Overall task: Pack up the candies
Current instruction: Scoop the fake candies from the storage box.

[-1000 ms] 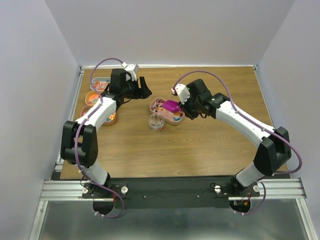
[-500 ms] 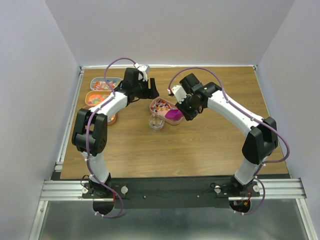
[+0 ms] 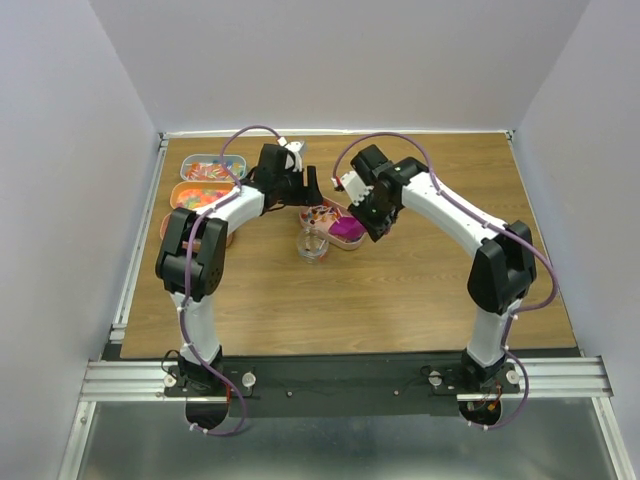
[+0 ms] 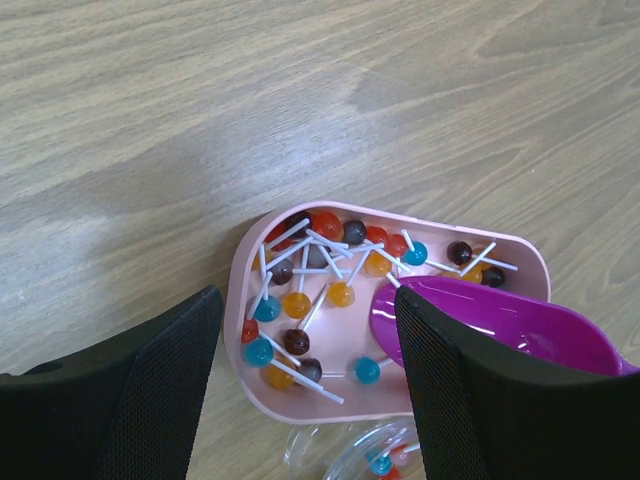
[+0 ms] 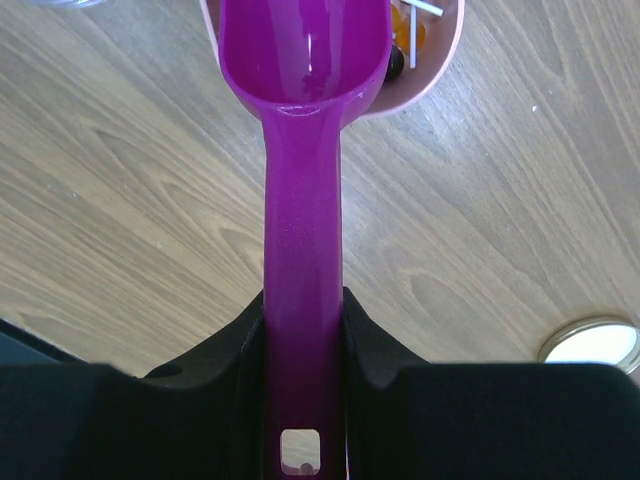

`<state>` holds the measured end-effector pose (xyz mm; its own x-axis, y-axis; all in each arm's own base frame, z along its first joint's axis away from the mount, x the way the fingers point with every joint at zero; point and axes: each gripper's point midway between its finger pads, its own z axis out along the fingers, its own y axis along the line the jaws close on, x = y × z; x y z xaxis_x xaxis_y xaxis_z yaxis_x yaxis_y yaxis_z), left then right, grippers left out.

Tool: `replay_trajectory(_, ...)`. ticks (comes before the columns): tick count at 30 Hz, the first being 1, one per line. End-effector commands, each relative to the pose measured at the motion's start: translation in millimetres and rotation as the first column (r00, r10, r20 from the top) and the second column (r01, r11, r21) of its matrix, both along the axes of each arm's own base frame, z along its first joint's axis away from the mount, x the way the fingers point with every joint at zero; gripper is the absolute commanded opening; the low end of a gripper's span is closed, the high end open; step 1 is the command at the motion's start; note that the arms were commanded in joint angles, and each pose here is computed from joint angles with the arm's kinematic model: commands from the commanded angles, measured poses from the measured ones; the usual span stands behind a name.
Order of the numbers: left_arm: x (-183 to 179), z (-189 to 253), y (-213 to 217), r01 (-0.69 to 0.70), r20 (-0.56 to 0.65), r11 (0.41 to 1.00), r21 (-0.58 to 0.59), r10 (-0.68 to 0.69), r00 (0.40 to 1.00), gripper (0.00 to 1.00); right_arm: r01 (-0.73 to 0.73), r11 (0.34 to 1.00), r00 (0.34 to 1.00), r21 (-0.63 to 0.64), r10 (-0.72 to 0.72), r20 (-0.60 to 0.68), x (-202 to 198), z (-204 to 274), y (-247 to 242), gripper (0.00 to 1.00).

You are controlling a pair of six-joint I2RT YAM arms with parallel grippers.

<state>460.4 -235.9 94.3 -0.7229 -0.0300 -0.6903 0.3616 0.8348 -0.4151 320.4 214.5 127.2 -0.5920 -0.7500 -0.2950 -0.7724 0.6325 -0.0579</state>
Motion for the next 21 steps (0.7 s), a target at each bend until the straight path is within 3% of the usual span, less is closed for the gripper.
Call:
replay_trajectory(1,1.1,-5.4,-12.7,0.020,-0.007,0.999,-0.036,-0.020,1.000,0.77,0.039,0.998,0.997,-0.056,-0.042,-0.057,2.3,-9.7,-3.6,0.01)
replay_trajectory(21,-14.6,-9.3,-33.9,0.068,-0.062,0.981,-0.179,-0.080,0.995,0.74,0.105,0.994,0.992,-0.043,-0.108,-0.070,29.6,-27.5,19.2,0.01)
